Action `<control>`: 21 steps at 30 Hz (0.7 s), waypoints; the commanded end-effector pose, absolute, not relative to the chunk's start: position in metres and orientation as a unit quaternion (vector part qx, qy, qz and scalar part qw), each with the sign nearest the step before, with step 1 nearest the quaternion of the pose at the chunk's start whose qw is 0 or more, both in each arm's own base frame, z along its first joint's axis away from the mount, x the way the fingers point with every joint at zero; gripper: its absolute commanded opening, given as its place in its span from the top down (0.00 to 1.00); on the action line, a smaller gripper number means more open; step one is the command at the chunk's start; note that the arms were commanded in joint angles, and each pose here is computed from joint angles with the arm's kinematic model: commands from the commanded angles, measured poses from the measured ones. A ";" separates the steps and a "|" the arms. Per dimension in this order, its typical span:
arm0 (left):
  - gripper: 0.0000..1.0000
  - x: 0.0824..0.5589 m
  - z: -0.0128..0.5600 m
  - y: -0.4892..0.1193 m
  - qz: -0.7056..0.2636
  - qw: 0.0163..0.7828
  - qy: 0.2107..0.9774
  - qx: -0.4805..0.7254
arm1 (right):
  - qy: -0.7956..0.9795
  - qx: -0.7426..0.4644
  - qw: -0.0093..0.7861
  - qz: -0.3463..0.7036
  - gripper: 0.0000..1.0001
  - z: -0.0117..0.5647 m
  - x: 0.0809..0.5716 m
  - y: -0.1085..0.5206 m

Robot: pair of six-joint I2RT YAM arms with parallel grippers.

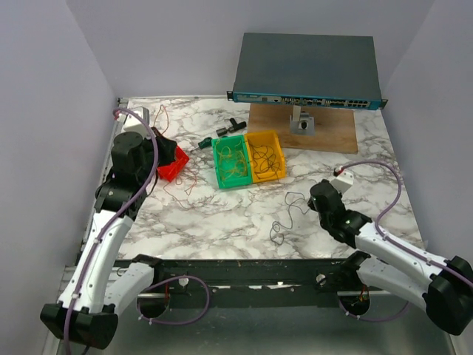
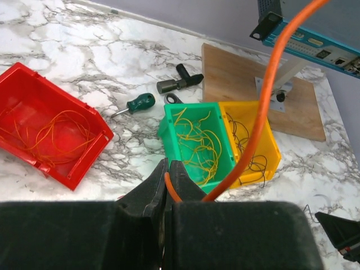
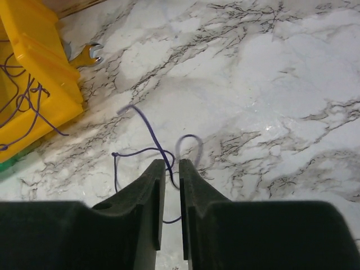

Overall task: Untangle the cables
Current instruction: Untie the cable, then place the cable in the bin.

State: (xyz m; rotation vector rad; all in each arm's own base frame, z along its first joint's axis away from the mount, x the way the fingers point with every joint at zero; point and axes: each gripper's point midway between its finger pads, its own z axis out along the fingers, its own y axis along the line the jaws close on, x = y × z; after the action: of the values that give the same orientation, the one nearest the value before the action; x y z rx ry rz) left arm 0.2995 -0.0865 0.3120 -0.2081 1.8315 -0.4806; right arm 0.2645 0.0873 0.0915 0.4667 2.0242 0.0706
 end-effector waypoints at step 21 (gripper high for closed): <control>1.00 0.448 0.337 -0.018 -0.111 0.633 0.762 -0.079 | 0.792 0.182 0.569 0.123 0.20 0.114 0.254 0.091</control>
State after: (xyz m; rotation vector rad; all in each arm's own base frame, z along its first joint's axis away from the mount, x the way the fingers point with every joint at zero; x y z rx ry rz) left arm 0.4318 -0.0356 0.3480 -0.2070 1.7262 -0.2588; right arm 0.2546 0.0918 0.1135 0.4257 1.8767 0.2782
